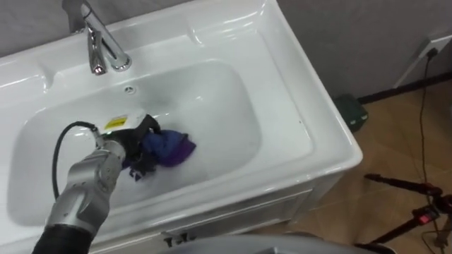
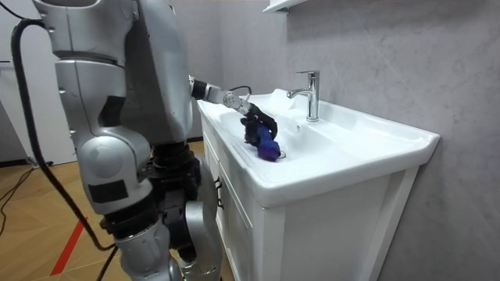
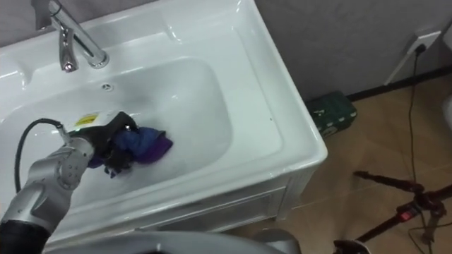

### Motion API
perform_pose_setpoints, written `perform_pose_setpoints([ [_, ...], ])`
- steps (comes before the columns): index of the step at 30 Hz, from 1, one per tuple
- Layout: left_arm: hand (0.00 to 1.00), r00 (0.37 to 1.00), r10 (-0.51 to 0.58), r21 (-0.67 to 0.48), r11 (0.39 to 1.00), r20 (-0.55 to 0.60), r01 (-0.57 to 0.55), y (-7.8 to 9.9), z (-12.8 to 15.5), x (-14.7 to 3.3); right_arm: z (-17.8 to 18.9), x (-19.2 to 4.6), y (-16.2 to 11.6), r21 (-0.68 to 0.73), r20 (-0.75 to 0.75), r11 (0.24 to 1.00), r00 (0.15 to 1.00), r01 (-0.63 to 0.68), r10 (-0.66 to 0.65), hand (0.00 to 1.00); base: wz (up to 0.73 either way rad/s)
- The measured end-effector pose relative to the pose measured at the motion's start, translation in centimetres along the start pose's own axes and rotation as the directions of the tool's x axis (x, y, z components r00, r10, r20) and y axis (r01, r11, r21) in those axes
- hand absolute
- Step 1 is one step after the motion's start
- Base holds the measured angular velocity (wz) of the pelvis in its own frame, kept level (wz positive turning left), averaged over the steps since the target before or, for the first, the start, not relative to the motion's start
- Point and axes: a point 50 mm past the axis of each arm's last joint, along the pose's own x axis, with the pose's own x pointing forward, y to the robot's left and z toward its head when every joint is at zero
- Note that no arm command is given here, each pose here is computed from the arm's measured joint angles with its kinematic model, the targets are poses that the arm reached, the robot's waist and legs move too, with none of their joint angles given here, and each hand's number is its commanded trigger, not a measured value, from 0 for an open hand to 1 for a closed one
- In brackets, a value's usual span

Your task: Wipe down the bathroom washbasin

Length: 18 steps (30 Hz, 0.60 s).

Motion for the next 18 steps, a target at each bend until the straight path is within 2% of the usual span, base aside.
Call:
perform_pose_setpoints([
  [5,1.00,0.991,0.117,-0.009,0.993,-0.067,-0.118,0.8,-1.8,-0.2,0.7,0.0,-0.3,0.002,0.029,1.000,1.000,0.009,-0.009,0.00,0.18],
  [10,1.00,0.976,0.191,-0.011,0.981,-0.109,-0.193,0.5,-3.0,-1.0,0.9,0.0,-0.4,0.030,0.040,0.999,0.999,0.029,-0.030,0.00,0.17],
  [18,1.00,0.905,0.385,0.006,0.921,-0.181,-0.390,2.6,-4.9,-2.0,0.6,0.0,-0.6,0.060,0.035,0.997,0.998,0.055,-0.057,0.00,0.10],
])
